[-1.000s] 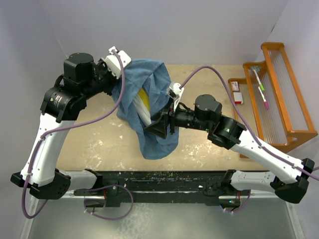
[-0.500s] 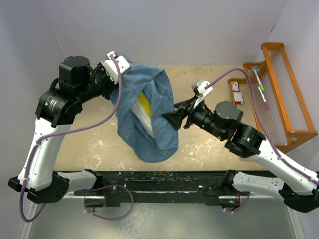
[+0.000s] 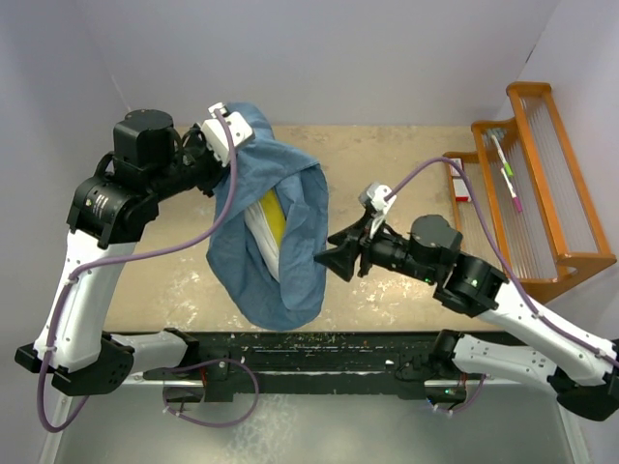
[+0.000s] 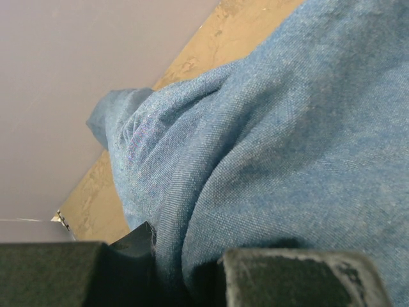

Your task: Remove the pillowcase from the pillow

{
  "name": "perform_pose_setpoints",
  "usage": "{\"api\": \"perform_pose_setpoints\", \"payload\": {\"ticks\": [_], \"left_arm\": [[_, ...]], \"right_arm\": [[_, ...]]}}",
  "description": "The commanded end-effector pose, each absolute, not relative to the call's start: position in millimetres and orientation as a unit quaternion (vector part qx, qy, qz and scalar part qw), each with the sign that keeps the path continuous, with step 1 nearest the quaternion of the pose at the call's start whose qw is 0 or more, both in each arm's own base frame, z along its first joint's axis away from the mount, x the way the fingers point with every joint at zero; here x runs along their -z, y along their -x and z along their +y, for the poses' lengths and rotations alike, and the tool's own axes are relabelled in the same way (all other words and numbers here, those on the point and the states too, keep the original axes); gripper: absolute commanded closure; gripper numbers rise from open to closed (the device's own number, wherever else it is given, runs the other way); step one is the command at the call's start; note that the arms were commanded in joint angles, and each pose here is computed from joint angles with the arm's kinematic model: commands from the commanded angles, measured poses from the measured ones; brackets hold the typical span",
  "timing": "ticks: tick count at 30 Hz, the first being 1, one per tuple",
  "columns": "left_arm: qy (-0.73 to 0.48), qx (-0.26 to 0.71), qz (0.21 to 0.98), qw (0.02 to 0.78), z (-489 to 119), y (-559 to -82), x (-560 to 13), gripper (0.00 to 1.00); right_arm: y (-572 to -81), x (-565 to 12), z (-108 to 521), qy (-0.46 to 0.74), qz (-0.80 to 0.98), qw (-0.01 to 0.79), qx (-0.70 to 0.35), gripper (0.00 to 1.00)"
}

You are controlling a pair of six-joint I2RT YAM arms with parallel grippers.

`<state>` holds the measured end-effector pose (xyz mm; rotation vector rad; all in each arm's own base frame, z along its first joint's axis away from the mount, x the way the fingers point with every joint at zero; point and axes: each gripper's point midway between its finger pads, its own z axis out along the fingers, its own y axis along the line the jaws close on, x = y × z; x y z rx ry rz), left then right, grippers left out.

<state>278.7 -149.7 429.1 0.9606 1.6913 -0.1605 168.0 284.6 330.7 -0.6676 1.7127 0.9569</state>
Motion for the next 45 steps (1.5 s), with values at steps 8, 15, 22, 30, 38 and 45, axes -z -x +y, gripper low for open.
{"api": "perform_pose_setpoints", "payload": {"ticks": [8,15,22,30,38,45], "left_arm": [[-0.391,0.047,0.680,0.618,-141.6,-278.1,-473.9,1.00],[-0.396,0.038,0.668,0.629,-137.4,-272.0,-485.6,1.00],[-0.401,0.046,0.661,0.632,-140.0,-268.3,-488.1,1.00],[-0.402,0.055,0.657,0.635,-142.2,-264.6,-493.1,1.00],[-0.442,0.145,0.635,0.617,-166.8,-233.5,-497.7,1.00],[-0.427,0.170,0.640,0.616,-172.9,-233.8,-500.1,1.00]], "right_arm": [[-139.2,-339.7,304.0,0.279,0.671,0.472,-0.499,0.43],[-160.0,-328.7,276.5,0.217,0.712,0.503,-0.439,0.90],[-172.3,-336.1,246.1,0.184,0.722,0.544,-0.385,1.00],[-192.8,-315.6,234.1,0.156,0.759,0.547,-0.317,1.00],[-264.2,-276.3,185.9,0.040,0.809,0.579,-0.091,1.00],[-256.2,-288.5,267.5,0.159,0.778,0.560,-0.237,0.94]]}}
